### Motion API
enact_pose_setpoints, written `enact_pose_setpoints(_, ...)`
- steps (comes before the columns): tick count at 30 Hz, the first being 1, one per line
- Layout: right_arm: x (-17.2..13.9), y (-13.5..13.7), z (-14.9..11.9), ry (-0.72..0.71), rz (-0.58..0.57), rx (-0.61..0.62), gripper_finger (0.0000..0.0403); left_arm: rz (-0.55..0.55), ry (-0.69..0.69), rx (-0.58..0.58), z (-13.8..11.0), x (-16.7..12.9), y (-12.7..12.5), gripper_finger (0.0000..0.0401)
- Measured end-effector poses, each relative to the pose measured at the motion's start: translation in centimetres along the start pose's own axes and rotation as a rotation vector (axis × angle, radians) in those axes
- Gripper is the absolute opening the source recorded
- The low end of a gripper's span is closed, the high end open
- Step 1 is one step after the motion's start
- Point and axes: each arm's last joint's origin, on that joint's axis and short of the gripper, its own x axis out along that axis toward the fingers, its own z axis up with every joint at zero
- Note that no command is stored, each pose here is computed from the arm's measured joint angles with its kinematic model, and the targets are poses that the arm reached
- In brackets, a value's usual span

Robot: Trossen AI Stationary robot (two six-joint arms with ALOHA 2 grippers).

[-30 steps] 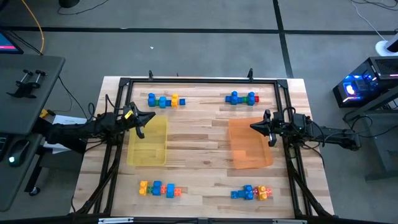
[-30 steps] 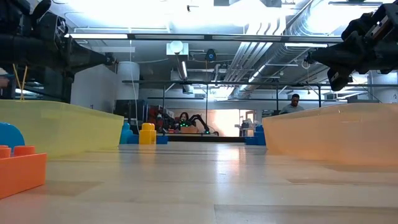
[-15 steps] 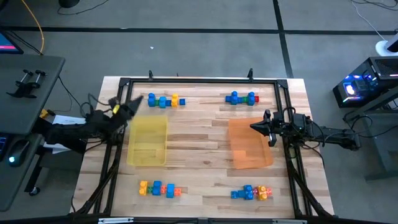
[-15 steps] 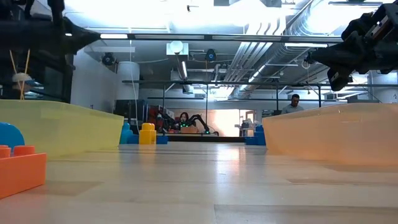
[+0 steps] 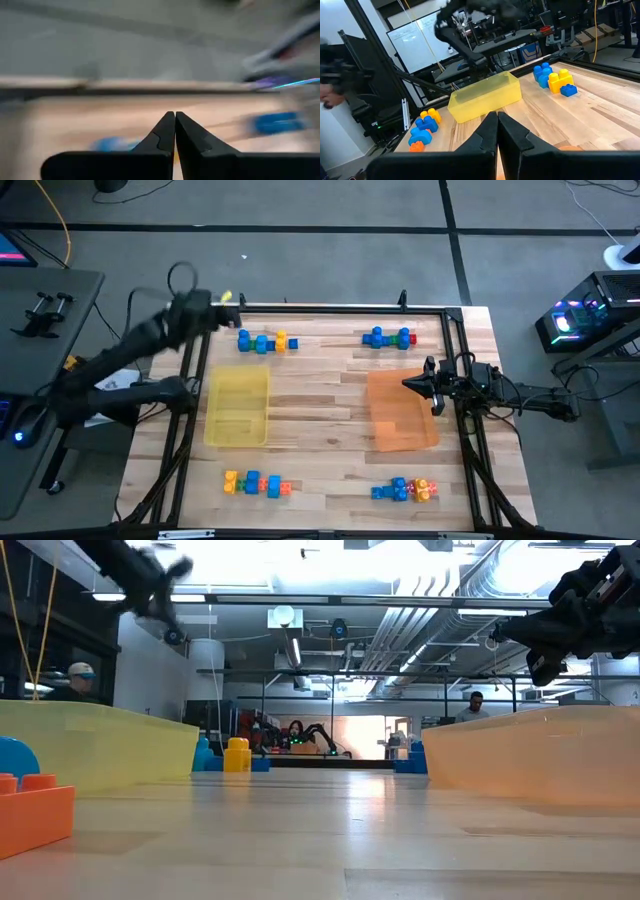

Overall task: Sort blocks by size
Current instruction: Put the large blue game piece into the yellow bin

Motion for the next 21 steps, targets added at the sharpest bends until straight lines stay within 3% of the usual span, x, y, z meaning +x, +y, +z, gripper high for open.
enact_pose_setpoints(3,0.0,0.0,0.0,0.0,0.0,0.0,0.0001,0.119,0.148,-0.011,2.3,2.4,1.9,0.0003)
enact_pose_setpoints(7,0.0,0.0,0.0,0.0,0.0,0.0,0.0001,0.051,0.289,-0.009,3.4,5.6,3.1,0.0003)
enact_pose_setpoints(13,0.0,0.0,0.0,0.0,0.0,0.0,0.0001,0.113,0.43,0.014,2.0,8.1,3.3,0.0026)
enact_pose_setpoints(21,0.0,0.0,0.0,0.0,0.0,0.0,0.0001,0.134,0.489,-0.043,-0.8,10.1,2.5,0.011)
